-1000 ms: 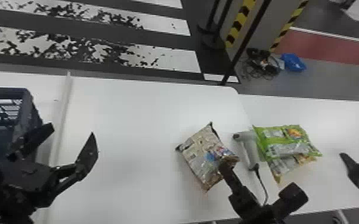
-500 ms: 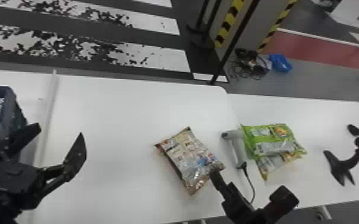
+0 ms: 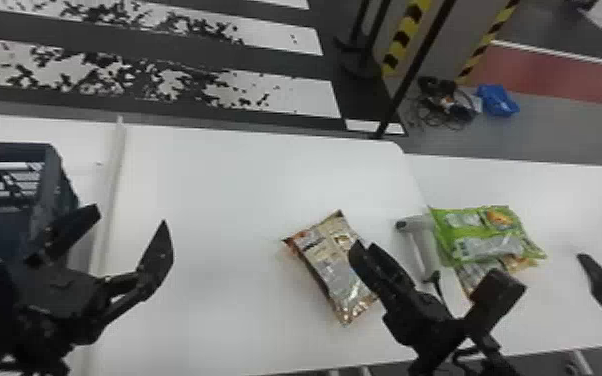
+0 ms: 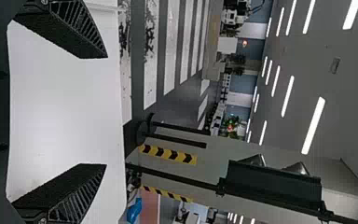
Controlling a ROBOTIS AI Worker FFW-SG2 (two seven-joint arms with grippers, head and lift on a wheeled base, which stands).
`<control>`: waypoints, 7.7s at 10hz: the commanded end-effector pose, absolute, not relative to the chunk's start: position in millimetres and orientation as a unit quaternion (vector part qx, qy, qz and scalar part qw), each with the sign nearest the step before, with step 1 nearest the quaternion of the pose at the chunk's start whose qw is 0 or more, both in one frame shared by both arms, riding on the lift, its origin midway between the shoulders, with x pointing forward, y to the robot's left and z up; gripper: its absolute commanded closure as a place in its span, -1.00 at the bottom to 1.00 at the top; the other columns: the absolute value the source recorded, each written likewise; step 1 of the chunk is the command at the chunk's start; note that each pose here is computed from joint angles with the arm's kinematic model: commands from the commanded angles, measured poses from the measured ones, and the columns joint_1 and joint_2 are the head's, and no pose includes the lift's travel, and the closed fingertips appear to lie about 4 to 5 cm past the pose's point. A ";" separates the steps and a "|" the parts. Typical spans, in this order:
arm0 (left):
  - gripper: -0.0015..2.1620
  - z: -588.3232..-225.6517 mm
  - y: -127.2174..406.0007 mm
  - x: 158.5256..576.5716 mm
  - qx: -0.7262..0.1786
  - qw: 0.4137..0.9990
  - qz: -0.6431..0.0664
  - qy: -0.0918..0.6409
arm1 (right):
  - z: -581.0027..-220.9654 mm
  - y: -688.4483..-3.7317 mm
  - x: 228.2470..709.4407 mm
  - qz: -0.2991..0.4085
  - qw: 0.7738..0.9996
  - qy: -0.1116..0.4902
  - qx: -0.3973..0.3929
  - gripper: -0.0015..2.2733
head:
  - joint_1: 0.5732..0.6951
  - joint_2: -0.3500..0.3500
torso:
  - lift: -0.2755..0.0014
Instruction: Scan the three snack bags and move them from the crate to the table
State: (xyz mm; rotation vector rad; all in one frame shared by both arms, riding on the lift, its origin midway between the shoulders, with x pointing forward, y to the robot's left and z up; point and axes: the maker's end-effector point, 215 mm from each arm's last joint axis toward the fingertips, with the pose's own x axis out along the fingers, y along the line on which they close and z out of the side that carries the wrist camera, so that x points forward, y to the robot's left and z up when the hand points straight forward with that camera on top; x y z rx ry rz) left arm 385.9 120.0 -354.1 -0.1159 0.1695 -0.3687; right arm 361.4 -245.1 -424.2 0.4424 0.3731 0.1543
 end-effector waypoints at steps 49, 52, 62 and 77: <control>-0.97 -374.0 187.3 412.9 -0.060 0.985 -0.135 0.087 | -561.6 -480.5 465.4 0.042 0.961 0.268 0.057 -0.14 | 1.00 -1.00 | 0.54; -0.97 -378.5 185.7 415.0 -0.060 0.984 -0.136 0.094 | -569.8 -473.2 462.8 0.050 0.954 0.290 0.060 0.97 | 1.00 -1.00 | 0.54; -0.97 -399.1 171.5 430.9 -0.069 0.981 -0.143 0.114 | -477.7 -356.3 373.9 0.059 0.935 0.251 0.242 0.97 | 1.00 -0.87 | 0.54; -0.97 -394.4 165.5 435.3 -0.093 0.976 -0.159 0.112 | -529.0 -245.2 369.8 -0.003 0.955 0.297 0.014 0.97 | 1.00 -0.30 | 0.54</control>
